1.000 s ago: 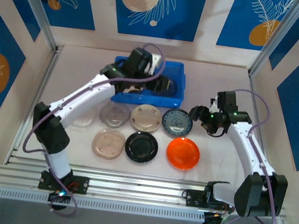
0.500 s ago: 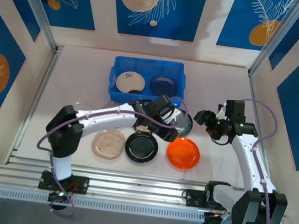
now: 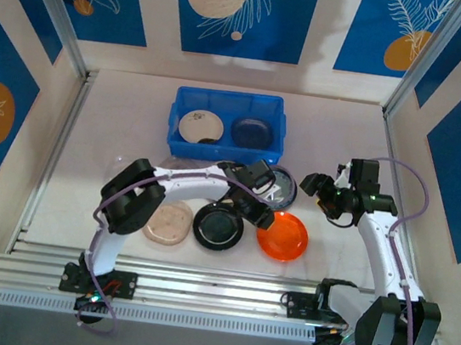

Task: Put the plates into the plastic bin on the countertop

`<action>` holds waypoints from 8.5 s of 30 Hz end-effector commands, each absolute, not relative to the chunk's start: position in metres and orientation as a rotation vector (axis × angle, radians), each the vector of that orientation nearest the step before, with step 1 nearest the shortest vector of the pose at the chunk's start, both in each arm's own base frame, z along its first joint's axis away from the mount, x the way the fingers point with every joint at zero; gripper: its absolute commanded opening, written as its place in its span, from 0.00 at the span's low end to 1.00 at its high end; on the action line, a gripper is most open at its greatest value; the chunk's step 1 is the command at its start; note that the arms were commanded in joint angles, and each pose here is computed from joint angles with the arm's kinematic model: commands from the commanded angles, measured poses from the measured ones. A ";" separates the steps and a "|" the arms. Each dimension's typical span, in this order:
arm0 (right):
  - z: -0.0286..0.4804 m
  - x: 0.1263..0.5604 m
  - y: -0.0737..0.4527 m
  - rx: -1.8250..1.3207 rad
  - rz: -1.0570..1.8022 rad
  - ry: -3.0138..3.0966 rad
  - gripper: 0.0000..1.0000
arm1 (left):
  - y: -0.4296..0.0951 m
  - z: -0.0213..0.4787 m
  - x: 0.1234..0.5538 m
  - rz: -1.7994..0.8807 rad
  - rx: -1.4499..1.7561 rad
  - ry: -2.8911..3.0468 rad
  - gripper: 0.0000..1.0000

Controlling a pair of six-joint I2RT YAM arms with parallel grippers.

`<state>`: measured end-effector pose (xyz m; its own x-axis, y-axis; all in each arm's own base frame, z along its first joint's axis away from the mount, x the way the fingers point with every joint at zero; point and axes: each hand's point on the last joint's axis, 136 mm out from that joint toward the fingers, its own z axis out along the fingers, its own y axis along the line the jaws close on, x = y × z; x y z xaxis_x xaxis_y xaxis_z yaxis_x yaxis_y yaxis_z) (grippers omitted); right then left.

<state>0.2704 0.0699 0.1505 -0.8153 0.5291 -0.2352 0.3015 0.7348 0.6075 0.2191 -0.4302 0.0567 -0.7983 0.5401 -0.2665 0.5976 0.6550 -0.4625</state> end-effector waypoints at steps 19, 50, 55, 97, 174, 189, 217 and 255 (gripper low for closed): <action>0.145 0.270 0.070 0.638 0.848 2.538 0.70 | -0.444 0.035 0.221 -0.917 0.901 2.844 0.31; 0.258 0.303 0.048 0.481 0.763 2.268 0.69 | -0.412 0.212 0.282 -1.224 0.481 2.559 0.00; 0.272 0.305 0.061 0.444 0.874 2.234 0.68 | -0.386 0.221 0.315 -1.262 0.263 2.510 0.00; 0.256 0.409 0.196 0.142 0.936 2.442 0.00 | -0.213 0.220 0.354 -0.882 -0.164 2.401 0.93; 0.104 0.522 0.355 0.015 0.835 2.707 0.34 | -0.089 0.168 0.330 -0.727 -0.433 2.363 0.92; 0.129 0.517 0.349 -0.005 0.780 2.682 0.46 | -0.083 0.178 0.314 -0.689 -0.418 2.355 0.95; 0.240 0.406 0.334 -0.237 0.863 2.492 0.46 | 0.009 0.097 0.211 -0.404 -1.101 2.411 0.76; 0.216 0.427 0.321 -0.151 0.924 2.546 0.33 | 0.057 0.030 0.292 -0.377 -1.266 2.315 0.32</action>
<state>0.4251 0.3202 0.2171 -0.8946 0.0431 -0.4448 -0.2496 0.7774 0.5774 0.2741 0.0516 0.0210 -0.4698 -0.8496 -0.2397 -0.7443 0.5272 -0.4099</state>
